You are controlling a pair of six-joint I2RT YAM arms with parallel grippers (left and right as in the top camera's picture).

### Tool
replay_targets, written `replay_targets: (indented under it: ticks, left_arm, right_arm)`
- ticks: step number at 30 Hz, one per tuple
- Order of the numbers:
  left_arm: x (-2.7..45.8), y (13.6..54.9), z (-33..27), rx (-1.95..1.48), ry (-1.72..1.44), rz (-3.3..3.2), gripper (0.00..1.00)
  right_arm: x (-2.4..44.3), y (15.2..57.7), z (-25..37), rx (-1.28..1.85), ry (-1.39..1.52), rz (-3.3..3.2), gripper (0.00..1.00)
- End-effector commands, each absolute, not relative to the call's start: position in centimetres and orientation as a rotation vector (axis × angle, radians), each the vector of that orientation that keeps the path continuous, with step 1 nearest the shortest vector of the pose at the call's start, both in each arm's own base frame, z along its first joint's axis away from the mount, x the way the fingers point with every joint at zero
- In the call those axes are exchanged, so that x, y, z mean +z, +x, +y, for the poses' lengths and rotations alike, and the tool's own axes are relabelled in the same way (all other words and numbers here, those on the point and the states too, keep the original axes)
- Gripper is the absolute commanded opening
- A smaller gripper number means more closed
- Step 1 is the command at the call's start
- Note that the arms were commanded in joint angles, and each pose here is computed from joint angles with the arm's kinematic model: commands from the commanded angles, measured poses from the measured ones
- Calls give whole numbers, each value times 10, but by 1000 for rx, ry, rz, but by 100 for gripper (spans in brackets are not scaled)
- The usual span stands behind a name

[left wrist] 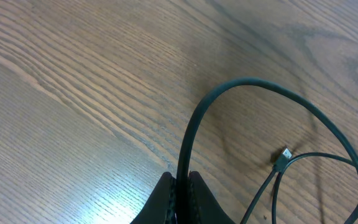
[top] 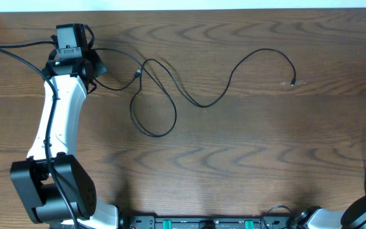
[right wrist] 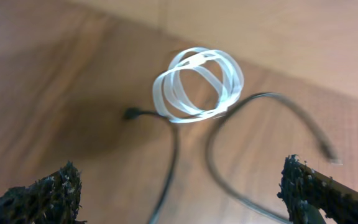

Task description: Untangle cables

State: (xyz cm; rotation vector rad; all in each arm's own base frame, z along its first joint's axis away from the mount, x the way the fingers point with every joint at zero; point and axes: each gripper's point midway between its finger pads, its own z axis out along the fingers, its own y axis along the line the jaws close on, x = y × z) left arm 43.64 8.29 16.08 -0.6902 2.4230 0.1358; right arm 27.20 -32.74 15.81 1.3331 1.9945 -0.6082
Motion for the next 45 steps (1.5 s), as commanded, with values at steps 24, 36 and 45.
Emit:
replay_targets:
  ticks: [24,36,45]
  left_arm:
    - [152,450,-27,-77,-415,2506,8]
    - [121,448,-143,-262,-231,2566,17]
    - [153,449,-166,-305,-106,2473,82]
  right_arm:
    - [164,402,-26,680,217,2328,99]
    - [156,400,67,685,-60,2406,99]
    - [155,397,83,686,-108,2417,99]
